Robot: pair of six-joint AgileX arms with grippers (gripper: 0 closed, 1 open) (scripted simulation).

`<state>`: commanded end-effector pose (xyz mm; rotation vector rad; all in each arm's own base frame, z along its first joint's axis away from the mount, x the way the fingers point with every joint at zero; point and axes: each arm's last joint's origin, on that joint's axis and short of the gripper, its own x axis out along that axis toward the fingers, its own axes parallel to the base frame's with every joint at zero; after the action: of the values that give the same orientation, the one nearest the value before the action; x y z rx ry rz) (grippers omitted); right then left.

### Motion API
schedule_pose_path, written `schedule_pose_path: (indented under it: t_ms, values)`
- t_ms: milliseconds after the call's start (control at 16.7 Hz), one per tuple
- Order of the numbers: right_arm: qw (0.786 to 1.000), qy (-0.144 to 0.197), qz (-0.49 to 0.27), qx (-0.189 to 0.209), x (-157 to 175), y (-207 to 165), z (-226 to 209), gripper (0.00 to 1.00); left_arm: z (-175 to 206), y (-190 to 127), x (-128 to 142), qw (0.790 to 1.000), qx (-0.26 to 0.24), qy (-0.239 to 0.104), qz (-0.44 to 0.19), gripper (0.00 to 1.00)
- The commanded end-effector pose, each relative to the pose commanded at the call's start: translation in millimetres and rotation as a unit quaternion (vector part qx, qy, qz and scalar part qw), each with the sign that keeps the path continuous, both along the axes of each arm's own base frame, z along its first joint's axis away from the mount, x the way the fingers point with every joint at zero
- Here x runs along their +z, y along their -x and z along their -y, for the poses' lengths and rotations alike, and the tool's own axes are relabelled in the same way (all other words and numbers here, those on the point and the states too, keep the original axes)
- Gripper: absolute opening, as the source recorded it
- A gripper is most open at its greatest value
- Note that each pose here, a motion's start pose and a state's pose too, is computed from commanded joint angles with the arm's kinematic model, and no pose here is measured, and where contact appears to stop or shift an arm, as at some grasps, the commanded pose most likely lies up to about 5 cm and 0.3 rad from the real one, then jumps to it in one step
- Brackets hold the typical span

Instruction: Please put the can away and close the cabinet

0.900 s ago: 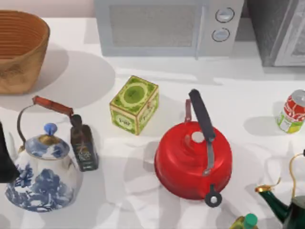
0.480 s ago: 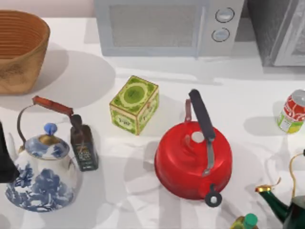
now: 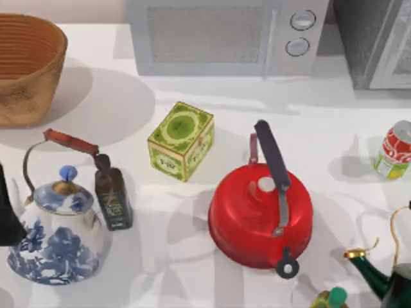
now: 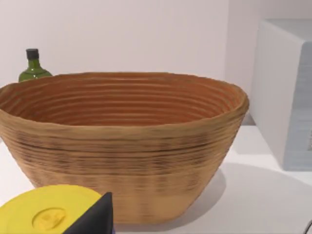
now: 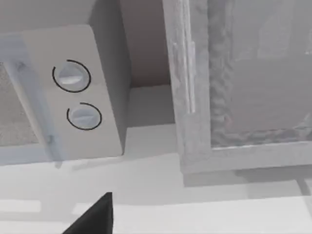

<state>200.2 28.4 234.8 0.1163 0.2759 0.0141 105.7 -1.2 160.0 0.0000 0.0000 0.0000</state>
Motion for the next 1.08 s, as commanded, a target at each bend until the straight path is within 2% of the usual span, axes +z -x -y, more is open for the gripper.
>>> schedule_pose_path:
  t_ms: [240, 480, 600, 1080]
  values:
    - [0.990, 0.026, -0.138, 0.002, -45.1, -49.4, -10.4, 1.00, 0.0, 0.0, 0.0, 1.000, 0.000, 0.000, 0.000, 1.00]
    - [0.971, 0.049, -0.234, 0.008, -85.2, -67.9, -12.1, 1.00, 0.0, 0.0, 0.0, 1.000, 0.000, 0.000, 0.000, 1.00]
    - [0.966, 0.055, -0.254, 0.011, -93.7, -69.9, -12.5, 1.00, 0.0, 0.0, 0.0, 1.000, 0.000, 0.000, 0.000, 1.00]
    - [0.965, 0.055, -0.255, 0.011, -96.0, -75.9, -11.5, 1.00, 0.0, 0.0, 0.0, 1.000, 0.000, 0.000, 0.000, 1.00]
